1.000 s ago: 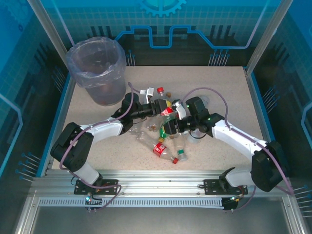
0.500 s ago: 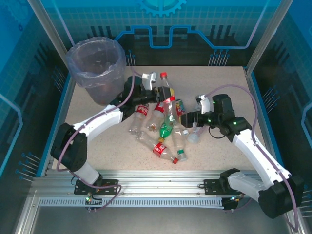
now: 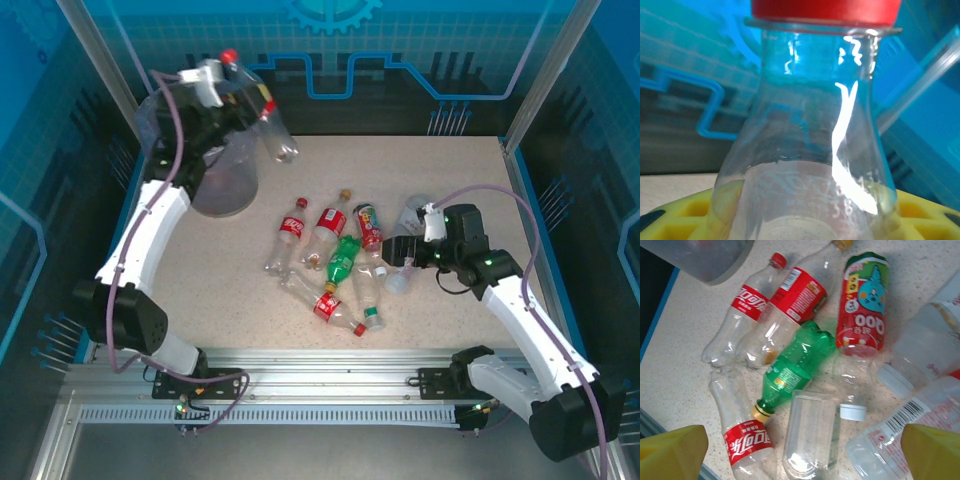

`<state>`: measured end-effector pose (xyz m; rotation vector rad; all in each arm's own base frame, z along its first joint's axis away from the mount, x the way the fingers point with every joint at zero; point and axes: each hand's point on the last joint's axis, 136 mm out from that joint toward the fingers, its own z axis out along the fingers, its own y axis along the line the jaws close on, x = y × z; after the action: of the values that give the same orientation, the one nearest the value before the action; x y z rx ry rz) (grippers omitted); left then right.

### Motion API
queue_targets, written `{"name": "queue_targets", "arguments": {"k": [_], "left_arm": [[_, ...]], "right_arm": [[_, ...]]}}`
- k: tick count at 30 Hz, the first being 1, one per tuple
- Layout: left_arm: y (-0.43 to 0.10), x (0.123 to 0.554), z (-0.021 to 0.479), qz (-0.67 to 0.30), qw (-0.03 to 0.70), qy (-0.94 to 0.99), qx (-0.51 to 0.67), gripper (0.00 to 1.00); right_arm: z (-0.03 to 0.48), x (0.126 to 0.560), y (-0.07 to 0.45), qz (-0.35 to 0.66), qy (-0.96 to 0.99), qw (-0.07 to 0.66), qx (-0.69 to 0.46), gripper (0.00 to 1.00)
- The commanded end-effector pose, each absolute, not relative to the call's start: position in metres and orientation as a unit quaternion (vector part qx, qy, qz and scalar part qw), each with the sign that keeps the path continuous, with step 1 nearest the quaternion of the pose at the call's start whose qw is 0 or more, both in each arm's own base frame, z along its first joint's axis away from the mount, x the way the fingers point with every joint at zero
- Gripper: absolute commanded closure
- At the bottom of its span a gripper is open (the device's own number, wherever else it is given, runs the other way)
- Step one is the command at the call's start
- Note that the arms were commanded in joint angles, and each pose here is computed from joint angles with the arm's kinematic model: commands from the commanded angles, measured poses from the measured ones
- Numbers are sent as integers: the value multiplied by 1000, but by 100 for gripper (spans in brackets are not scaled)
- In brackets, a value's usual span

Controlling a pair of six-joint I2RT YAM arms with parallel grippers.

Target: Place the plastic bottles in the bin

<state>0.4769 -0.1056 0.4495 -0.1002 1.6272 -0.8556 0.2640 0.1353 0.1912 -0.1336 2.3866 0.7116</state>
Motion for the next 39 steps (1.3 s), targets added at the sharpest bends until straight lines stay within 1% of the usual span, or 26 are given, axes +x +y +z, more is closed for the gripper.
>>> {"name": "queue_targets", "arguments": {"k": [1, 3, 4, 7, 10, 13, 18, 21, 22, 29, 31, 33, 39], "left_arm": [[-52, 471, 496, -356, 667, 647, -97, 92], [-21, 471, 503, -324, 696, 628, -127, 99], [-6, 471, 502, -297, 708, 626, -141, 100], [26, 473, 499, -225, 727, 626, -169, 100], [49, 479, 497, -194, 735, 623, -185, 100], [67, 491, 486, -141, 727, 641, -200, 100], [82, 515, 460, -93, 707, 670, -204, 100], [81, 533, 441, -78, 678, 706, -190, 100], [79, 540, 427, -76, 658, 727, -182, 100], [72, 576, 368, -52, 563, 816, -118, 100], [65, 580, 354, -65, 541, 832, -101, 100], [59, 582, 339, -79, 521, 845, -89, 100], [44, 583, 294, -104, 466, 876, -61, 100]], "right_arm": [[196, 259, 119, 244, 915, 320, -41, 0], [196, 258, 115, 241, 915, 321, -38, 0], [197, 258, 113, 241, 915, 322, -35, 0], [197, 255, 110, 239, 915, 322, -31, 0], [200, 250, 103, 222, 919, 325, -34, 0], [198, 245, 93, 198, 925, 324, -33, 0], [196, 237, 84, 188, 929, 318, -26, 0], [197, 237, 81, 187, 929, 319, -22, 0], [197, 237, 81, 187, 929, 320, -20, 0], [191, 232, 76, 172, 936, 308, -23, 0], [188, 230, 74, 166, 938, 302, -24, 0], [199, 235, 73, 166, 935, 313, -24, 0], [197, 241, 76, 174, 935, 310, -17, 0]]}}
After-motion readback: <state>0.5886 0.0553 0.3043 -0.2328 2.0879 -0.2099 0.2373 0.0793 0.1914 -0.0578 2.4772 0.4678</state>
